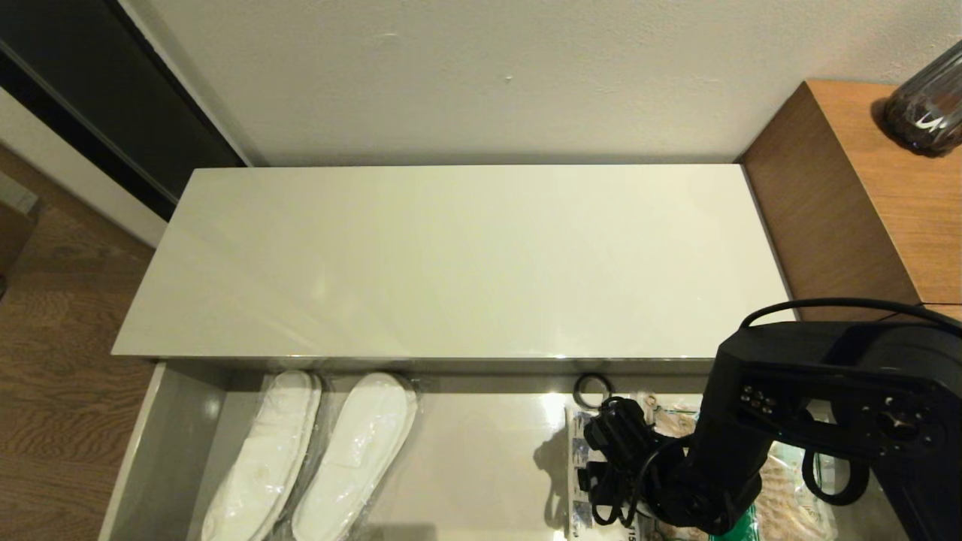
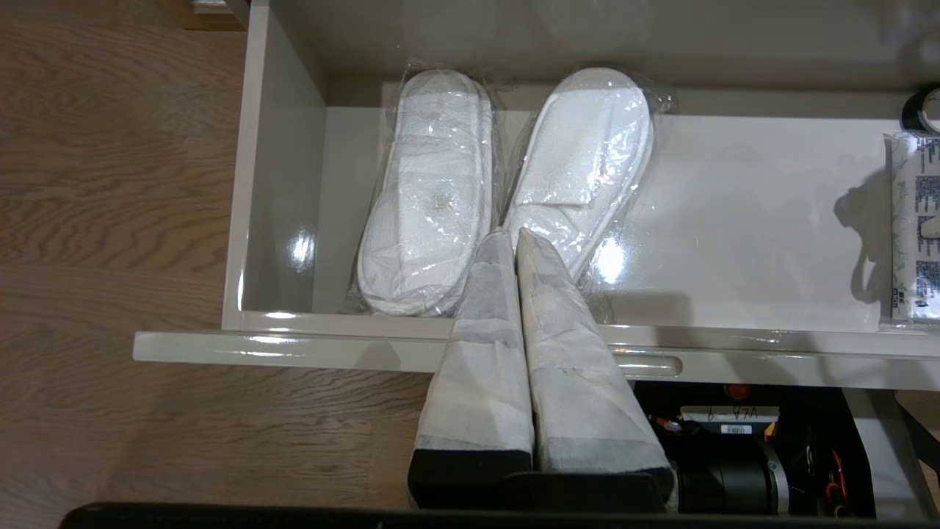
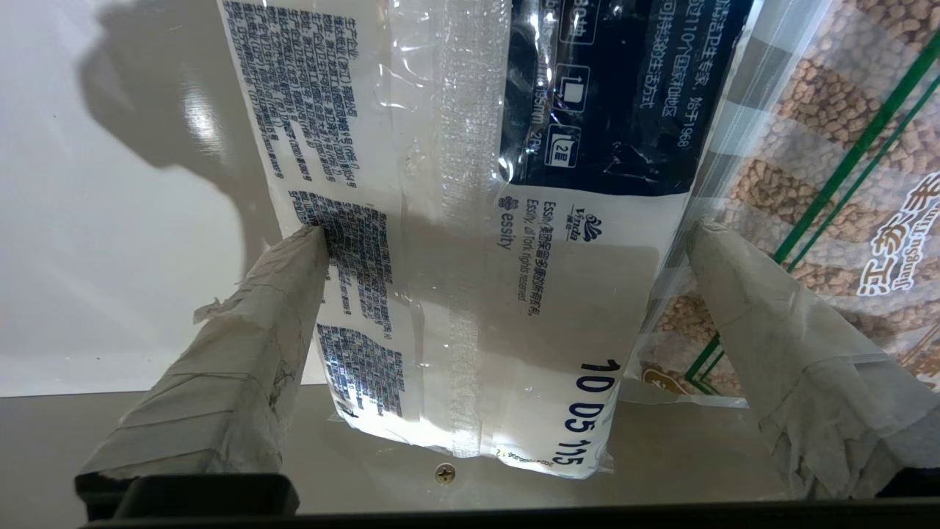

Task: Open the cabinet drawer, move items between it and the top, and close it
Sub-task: Take out the tissue from the drawer

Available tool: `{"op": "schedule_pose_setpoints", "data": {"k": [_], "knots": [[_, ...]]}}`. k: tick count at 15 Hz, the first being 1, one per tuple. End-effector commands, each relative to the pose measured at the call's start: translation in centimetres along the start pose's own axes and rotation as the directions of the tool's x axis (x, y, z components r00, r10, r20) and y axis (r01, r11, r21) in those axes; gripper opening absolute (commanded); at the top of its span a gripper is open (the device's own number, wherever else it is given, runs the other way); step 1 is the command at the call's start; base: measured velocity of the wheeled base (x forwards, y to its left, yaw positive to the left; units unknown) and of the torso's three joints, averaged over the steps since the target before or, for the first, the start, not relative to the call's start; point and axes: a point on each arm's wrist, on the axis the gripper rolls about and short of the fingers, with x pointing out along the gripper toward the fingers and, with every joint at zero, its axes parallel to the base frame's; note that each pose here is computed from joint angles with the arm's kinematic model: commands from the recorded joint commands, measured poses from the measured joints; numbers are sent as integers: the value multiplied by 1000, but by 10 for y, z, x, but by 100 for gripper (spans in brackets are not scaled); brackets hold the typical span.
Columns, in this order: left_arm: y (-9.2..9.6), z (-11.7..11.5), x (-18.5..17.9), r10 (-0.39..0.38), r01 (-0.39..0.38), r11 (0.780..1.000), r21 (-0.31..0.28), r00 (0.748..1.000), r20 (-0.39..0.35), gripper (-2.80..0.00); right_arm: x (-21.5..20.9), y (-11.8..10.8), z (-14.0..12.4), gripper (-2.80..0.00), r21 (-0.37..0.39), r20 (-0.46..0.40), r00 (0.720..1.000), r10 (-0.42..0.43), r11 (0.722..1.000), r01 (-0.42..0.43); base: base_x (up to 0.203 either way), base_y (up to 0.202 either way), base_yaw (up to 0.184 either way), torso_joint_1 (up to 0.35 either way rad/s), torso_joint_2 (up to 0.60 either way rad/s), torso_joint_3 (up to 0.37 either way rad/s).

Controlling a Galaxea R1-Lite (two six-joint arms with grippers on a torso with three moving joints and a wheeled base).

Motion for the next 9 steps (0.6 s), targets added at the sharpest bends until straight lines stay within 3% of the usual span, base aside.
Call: {"op": "schedule_pose_setpoints", "data": {"k": [1, 9], "knots": [[0, 0, 0, 1, -1, 1000, 0, 1000, -1, -280, 0, 0, 0, 0, 3, 2, 1000, 0, 1000, 0, 0, 0, 0, 0, 0, 0], [0, 0, 0, 1, -1, 1000, 0, 1000, -1, -280, 0, 0, 0, 0, 3, 2, 1000, 0, 1000, 0, 0, 0, 0, 0, 0, 0]]}}
